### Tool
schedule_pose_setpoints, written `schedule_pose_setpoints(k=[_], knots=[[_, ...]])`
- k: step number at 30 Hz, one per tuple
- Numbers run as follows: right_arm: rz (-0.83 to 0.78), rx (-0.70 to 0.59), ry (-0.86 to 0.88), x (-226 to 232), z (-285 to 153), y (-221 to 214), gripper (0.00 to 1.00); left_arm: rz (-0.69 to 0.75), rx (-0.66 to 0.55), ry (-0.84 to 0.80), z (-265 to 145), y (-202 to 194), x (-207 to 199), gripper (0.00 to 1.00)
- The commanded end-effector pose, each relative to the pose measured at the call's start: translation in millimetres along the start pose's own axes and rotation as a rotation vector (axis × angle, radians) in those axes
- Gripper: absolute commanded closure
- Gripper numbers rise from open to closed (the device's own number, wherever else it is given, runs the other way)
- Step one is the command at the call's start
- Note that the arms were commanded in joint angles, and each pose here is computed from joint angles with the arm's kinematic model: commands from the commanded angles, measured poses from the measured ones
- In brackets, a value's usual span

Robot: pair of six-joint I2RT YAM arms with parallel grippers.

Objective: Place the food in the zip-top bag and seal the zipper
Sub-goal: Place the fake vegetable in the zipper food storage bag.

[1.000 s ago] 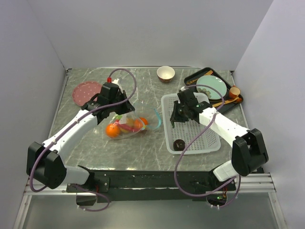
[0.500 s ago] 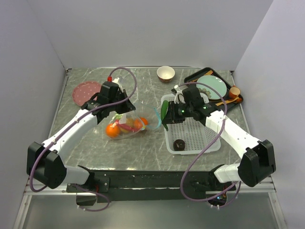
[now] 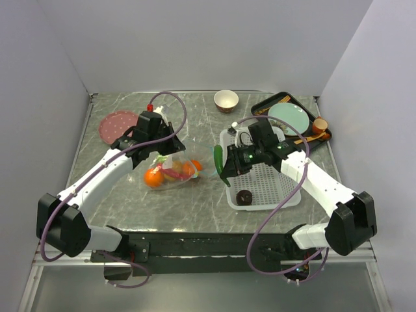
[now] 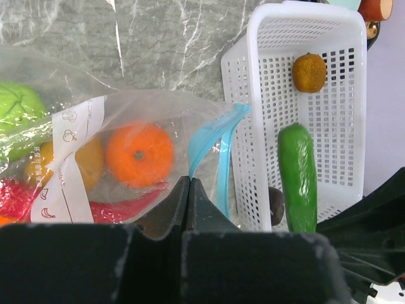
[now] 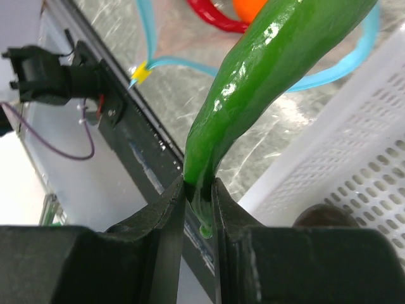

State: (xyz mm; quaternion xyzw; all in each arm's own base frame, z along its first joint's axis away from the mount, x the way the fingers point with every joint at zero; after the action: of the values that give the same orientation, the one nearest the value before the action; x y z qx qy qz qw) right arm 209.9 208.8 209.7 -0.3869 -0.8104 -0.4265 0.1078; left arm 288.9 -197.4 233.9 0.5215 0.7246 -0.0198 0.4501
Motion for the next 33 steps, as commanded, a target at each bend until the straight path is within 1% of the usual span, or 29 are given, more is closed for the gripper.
schedule_pose_setpoints(k=[1,6,9,16,19,24,28,29,33], knots=[[-0.074,0.020,0.094,14,-2,-1,0.89,0.011,-0.039,-0.058,-4,14,-17,0.99],[-0.076,0.090,0.139,17,12,-6,0.89,0.023,-0.039,-0.060,-5,13,-17,0.99],[-0.085,0.111,0.159,20,21,-4,0.89,0.027,-0.030,-0.058,-5,11,-15,0.99],[-0.102,0.116,0.159,21,32,6,0.89,0.037,-0.021,-0.080,-8,7,-15,0.99],[-0.094,0.122,0.128,15,38,11,0.90,0.063,0.003,-0.098,-9,4,-15,0.99],[-0.081,0.145,0.131,8,50,17,0.92,0.092,0.055,-0.128,-10,-6,-13,0.99],[-0.071,0.142,0.089,1,56,28,0.94,0.095,0.065,-0.119,-10,-10,-8,0.99],[-0.070,0.133,0.056,-4,59,32,0.94,0.096,0.066,-0.118,-9,-11,-7,0.99],[-0.016,0.075,0.018,-5,63,50,0.93,0.096,0.086,-0.128,-6,-12,-8,0.99]])
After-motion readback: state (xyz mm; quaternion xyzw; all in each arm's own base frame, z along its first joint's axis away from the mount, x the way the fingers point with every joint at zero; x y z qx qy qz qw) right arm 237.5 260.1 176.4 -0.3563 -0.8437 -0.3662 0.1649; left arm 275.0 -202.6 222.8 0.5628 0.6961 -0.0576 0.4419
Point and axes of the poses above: each gripper's point midway between its finger pads, its own z axis out along the fingers, its own x axis along the line the jaws close on, y = z × x, the point moved 5 cm from there along -z, back along the fingers, and after that the axes turned 11 degrees about -z, right-handed, at the moved point
